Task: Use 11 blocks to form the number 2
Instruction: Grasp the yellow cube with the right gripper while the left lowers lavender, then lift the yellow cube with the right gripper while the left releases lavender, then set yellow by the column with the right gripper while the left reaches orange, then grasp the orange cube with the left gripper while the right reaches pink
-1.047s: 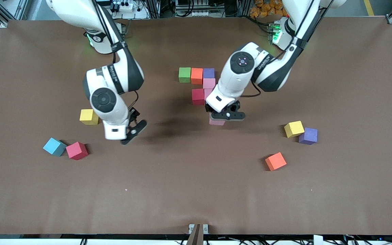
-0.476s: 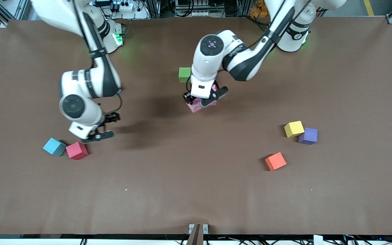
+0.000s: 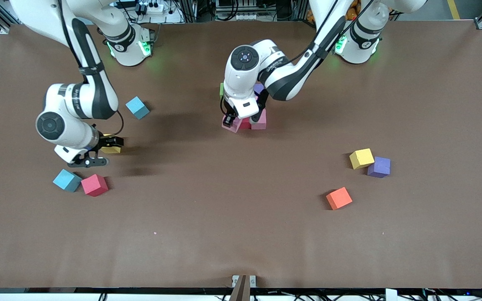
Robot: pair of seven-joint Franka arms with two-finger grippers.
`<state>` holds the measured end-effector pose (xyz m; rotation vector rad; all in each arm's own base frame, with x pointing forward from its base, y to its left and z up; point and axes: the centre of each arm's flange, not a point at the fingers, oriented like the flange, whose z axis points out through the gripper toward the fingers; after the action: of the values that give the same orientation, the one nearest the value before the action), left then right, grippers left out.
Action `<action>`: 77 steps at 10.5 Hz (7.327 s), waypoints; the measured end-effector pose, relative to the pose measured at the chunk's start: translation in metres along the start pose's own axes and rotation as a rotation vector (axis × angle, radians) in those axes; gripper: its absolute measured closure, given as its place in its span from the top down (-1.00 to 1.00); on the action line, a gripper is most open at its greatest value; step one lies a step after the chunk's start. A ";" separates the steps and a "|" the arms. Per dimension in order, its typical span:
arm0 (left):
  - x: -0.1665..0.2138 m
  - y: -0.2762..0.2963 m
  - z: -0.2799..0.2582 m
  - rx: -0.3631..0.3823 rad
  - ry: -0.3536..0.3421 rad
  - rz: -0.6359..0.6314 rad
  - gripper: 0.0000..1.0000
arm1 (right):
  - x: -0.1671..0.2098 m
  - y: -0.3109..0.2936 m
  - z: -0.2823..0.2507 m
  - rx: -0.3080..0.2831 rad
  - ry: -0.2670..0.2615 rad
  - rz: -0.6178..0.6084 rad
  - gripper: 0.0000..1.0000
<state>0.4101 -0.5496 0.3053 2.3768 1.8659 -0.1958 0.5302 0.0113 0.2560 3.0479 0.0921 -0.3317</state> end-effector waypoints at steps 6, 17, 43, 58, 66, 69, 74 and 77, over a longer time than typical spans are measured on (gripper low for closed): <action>-0.016 0.000 0.002 0.007 -0.027 -0.274 0.09 | -0.016 0.031 0.022 0.084 -0.031 0.036 1.00; -0.032 -0.028 0.067 0.065 -0.013 -0.338 0.09 | -0.013 0.034 0.067 0.062 -0.021 0.005 1.00; 0.028 0.029 -0.080 -0.084 0.025 -0.093 1.00 | 0.002 -0.258 -0.023 0.195 0.023 0.068 0.17; 0.333 0.132 -0.080 0.157 0.152 1.115 1.00 | -0.036 -0.449 0.033 0.163 0.026 0.143 0.16; 0.398 0.184 -0.054 0.129 0.191 1.195 1.00 | -0.040 -0.449 0.044 0.142 0.017 0.140 0.18; 0.406 0.196 -0.045 0.095 0.214 1.187 1.00 | -0.042 -0.450 0.047 0.135 0.011 0.138 0.87; 0.416 0.198 -0.015 0.088 0.206 1.176 1.00 | -0.024 -0.426 -0.001 0.168 0.036 0.177 1.00; 0.423 0.198 -0.008 0.090 0.193 1.156 1.00 | 0.005 -0.351 -0.054 0.165 0.017 0.280 1.00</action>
<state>0.7018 -0.1905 0.2431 3.1425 0.2744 0.0699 0.5229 0.3657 0.2834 3.1649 -0.3753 -0.3067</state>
